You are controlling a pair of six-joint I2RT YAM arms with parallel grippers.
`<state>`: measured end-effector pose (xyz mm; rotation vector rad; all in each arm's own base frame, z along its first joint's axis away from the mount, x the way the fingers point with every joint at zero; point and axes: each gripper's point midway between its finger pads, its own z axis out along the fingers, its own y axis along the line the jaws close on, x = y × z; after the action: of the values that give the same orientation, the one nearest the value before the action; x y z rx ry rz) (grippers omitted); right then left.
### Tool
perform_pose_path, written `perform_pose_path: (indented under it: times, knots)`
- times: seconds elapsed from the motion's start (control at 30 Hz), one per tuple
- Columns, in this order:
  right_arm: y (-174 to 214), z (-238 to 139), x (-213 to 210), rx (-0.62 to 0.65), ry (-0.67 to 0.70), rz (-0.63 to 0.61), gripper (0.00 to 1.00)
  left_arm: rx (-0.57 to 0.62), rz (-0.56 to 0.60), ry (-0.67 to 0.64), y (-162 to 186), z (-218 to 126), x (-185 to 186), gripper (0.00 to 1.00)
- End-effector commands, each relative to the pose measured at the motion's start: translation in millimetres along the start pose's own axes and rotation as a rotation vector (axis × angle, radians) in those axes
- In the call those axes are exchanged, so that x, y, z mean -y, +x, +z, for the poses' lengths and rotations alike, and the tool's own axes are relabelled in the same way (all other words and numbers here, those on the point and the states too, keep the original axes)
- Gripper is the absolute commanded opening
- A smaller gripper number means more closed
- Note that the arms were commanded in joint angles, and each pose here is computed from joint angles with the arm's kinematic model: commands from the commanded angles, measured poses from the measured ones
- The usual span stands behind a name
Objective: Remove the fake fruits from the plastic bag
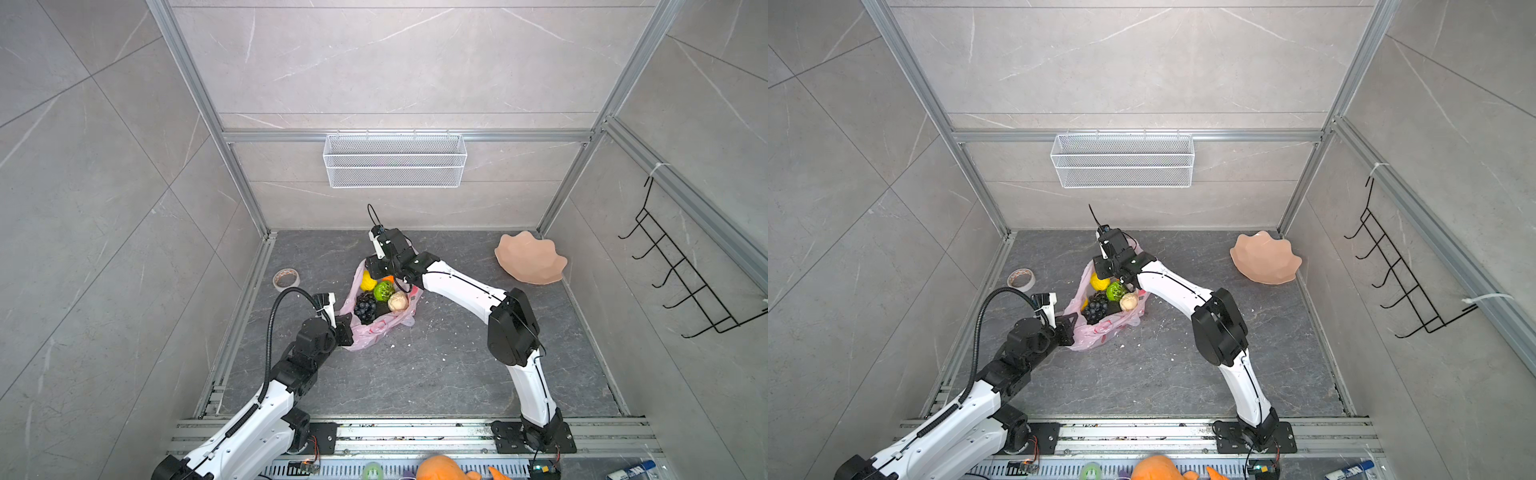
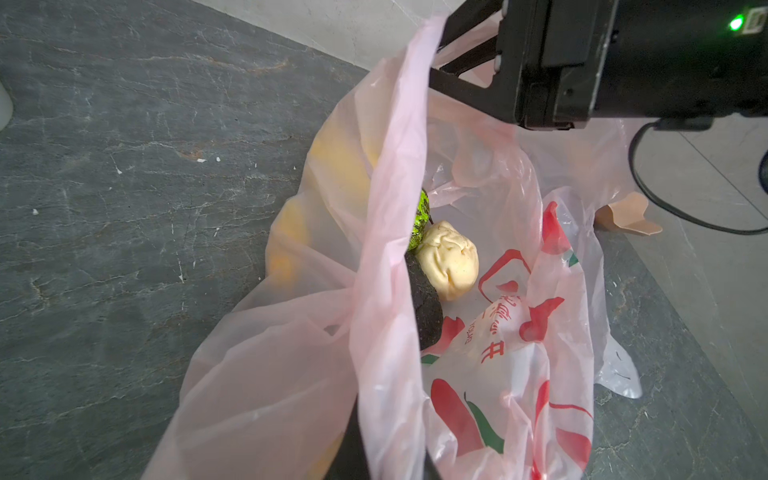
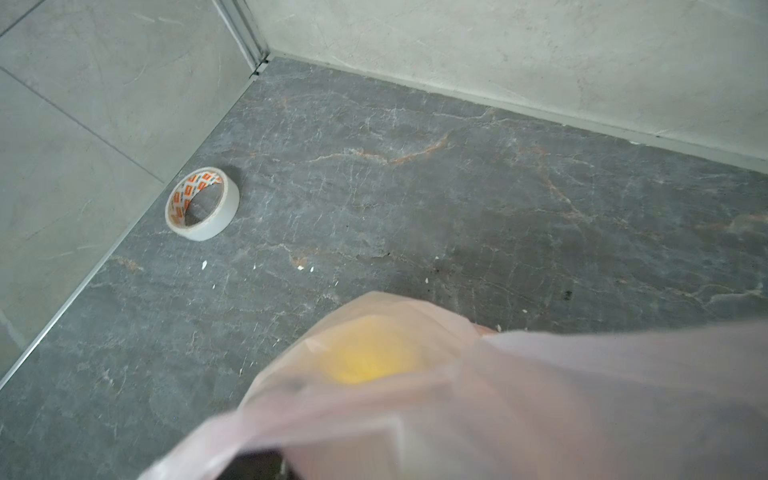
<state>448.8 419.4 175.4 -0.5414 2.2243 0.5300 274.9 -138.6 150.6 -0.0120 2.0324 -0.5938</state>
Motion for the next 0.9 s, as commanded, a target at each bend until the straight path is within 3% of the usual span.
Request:
perform_pose_path:
  times: [0.0,0.17,0.3,0.47,0.67,0.87]
  knots:
    - [7.8,-36.6,-12.2,-0.024,-0.077,-0.003,0.57,0.031,0.032,0.018,-18.9,1.9,10.4,0.00]
    - [28.8,-96.2,-17.2,-0.022,-0.165,-0.005,0.67,0.031,0.041,0.020,-27.6,10.3,15.4,0.00]
    - [33.1,-143.6,9.6,0.011,-0.177,0.068,0.66,0.036,0.062,0.048,-33.5,14.2,23.1,0.00]
    - [39.1,-185.7,123.0,0.053,0.083,0.260,0.64,0.046,0.085,0.088,-32.1,15.2,29.0,0.00]
    - [86.5,-223.0,280.6,0.084,0.447,0.683,0.61,0.064,0.111,0.112,-28.7,12.0,30.1,0.00]
    - [138.4,-254.1,374.3,0.148,0.667,0.984,0.61,0.074,0.109,0.120,-26.6,6.7,29.5,0.00]
